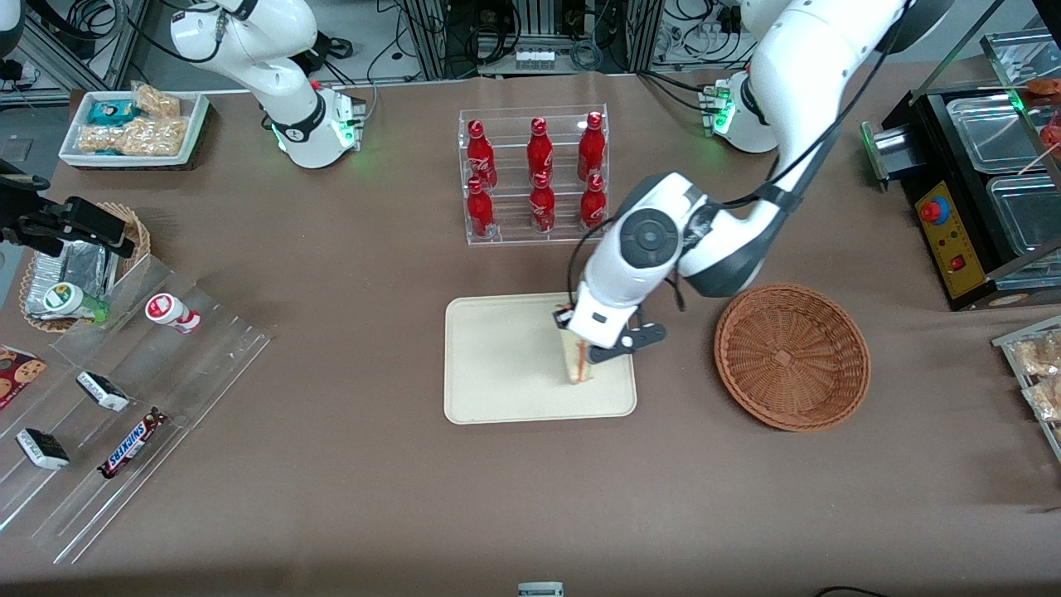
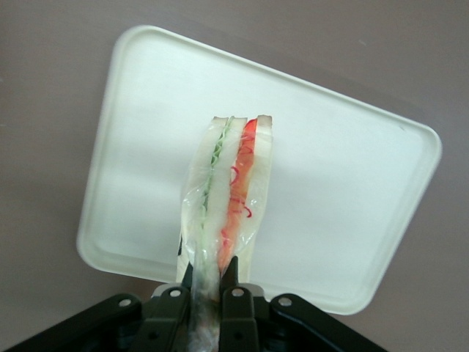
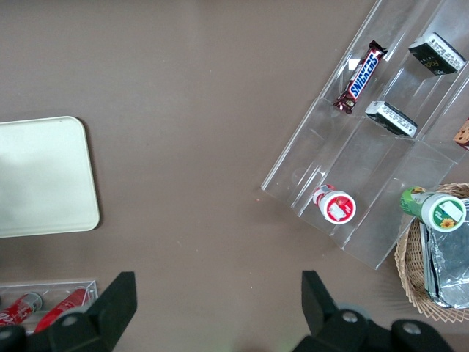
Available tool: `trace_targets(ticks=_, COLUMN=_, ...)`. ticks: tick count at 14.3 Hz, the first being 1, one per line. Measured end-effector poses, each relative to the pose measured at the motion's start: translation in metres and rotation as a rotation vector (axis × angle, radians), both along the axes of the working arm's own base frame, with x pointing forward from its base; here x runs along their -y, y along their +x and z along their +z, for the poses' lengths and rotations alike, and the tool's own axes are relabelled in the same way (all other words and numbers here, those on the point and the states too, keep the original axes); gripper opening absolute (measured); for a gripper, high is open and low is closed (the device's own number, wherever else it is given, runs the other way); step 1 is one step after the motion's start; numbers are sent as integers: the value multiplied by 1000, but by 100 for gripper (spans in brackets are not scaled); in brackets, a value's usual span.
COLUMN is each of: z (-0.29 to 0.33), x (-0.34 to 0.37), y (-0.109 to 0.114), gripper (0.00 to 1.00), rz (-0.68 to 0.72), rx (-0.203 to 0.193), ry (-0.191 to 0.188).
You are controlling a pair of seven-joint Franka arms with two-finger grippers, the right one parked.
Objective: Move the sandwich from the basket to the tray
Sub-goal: 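Lower the sandwich onto the cream tray and open the left gripper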
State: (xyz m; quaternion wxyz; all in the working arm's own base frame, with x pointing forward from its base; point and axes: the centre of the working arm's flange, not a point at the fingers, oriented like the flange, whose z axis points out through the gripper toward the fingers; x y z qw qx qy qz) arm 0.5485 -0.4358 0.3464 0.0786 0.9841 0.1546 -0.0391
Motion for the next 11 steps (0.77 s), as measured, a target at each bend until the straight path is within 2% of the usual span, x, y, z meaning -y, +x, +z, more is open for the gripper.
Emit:
trace_targets(ticks=2, z=-9, x=23, y=-8, gripper=14, rz=-58, rx=29, ry=19)
trace_targets(ticks=4, z=-24, x=41, y=-18, gripper=13, rz=-103, rx=50, ry=22)
trace_targets(ticks=8, z=-52, x=59, y=-29, gripper=14, rz=-154, rx=65, ry=28)
trace_targets(ticks=11, z=-70, x=60, y=-29, gripper=17, rz=-161, rx=57, ry=32)
